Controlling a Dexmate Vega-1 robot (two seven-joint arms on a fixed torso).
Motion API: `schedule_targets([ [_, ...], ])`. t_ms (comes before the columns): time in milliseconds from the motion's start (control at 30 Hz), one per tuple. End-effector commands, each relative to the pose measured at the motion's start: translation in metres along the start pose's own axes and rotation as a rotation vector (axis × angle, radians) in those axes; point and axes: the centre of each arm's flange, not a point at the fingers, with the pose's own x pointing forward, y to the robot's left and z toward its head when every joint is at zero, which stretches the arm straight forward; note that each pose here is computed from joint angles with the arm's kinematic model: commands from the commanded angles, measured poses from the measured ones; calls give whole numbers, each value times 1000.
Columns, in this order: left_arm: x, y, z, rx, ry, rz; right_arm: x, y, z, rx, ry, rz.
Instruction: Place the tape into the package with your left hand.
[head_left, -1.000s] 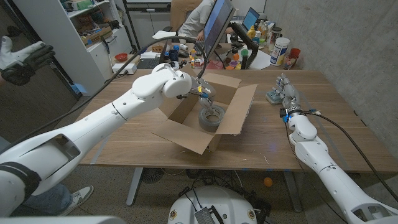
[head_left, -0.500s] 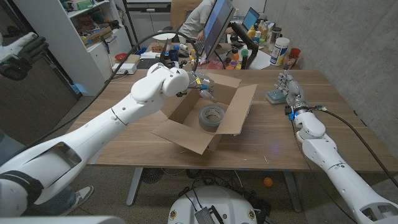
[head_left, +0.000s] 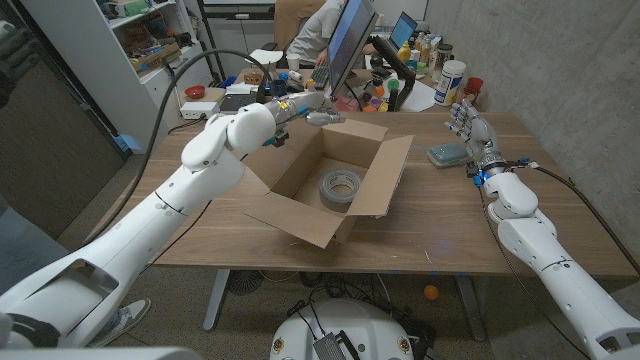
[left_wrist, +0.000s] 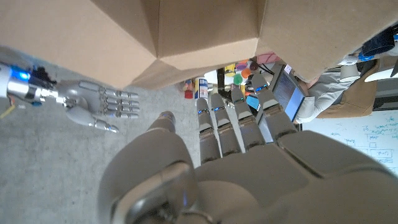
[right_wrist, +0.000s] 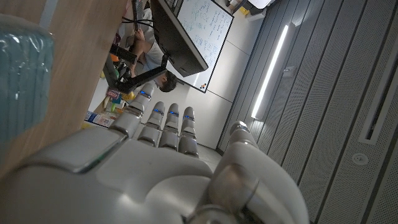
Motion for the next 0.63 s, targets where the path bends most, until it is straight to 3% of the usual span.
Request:
schedule_targets([
  [33, -35, 56, -75, -513, -205, 314, -6, 33, 37, -85, -100, -33],
  [133, -44, 59, -86, -644, -292, 373, -9, 42, 36, -87, -94, -38],
  [233, -53, 59, -90, -710, -341, 399, -14, 48, 35, -89, -91, -44],
  [433, -69, 55, -93, -679, -351, 428, -20, 54, 30, -87, -88, -55],
  [633, -80, 51, -97, -687, -359, 437, -15, 61, 31, -84, -108, -52],
])
